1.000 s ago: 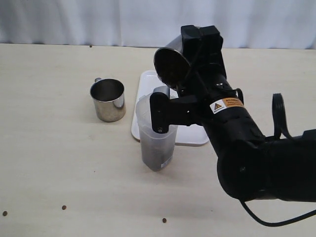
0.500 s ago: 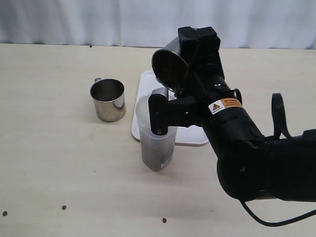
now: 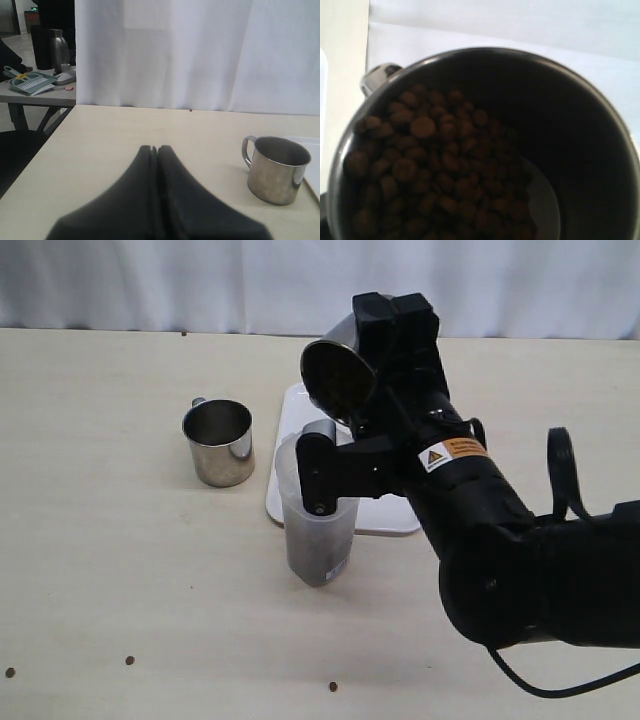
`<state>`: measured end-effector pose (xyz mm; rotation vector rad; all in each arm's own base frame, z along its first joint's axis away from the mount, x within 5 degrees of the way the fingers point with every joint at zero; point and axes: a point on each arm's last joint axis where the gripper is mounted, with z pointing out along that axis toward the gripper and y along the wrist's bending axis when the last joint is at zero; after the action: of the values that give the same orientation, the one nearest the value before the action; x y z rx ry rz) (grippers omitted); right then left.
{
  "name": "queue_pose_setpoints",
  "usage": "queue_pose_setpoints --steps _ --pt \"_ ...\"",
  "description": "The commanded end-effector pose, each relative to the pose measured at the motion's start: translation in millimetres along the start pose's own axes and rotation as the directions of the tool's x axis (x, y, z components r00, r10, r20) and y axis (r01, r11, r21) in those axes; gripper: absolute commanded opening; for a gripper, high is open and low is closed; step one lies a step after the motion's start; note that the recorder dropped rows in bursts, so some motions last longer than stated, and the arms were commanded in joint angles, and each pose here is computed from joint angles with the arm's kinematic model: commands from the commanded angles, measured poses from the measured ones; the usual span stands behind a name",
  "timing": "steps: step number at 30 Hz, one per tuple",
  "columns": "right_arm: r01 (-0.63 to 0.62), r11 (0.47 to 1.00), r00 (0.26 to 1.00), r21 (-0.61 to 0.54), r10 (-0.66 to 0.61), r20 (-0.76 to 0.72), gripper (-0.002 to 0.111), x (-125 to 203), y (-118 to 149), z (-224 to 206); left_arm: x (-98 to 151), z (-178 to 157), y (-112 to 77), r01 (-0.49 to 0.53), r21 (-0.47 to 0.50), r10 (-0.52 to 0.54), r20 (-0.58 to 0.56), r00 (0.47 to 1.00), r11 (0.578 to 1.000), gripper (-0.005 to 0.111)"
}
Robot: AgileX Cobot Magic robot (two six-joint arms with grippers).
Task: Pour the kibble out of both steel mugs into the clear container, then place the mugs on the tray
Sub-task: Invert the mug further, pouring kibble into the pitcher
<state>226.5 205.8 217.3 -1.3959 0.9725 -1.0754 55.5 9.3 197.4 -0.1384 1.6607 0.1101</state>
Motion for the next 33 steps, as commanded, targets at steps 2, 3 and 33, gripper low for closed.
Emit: queue_pose_setpoints --steps 2,3,33 --pt "0.015 0.999 1.0 0.05 -0.016 0.019 0.005 -1.6 -7.1 0.4 -0.1 -0.1 -0.5 0.006 0.007 -0.006 0.009 1.0 1.0 0.0" --pt "0.019 0.998 0.999 0.054 -0.021 0.025 0.005 -2.2 -7.4 0.3 -0.1 -0.1 -0.5 0.006 0.007 -0.006 0.009 1.0 1.0 0.0" --pt "0.036 0.998 0.998 0.052 -0.038 0.04 0.005 -4.6 -4.4 1.3 -0.1 -0.1 -0.5 0.006 0.007 -0.006 0.009 1.0 1.0 0.0"
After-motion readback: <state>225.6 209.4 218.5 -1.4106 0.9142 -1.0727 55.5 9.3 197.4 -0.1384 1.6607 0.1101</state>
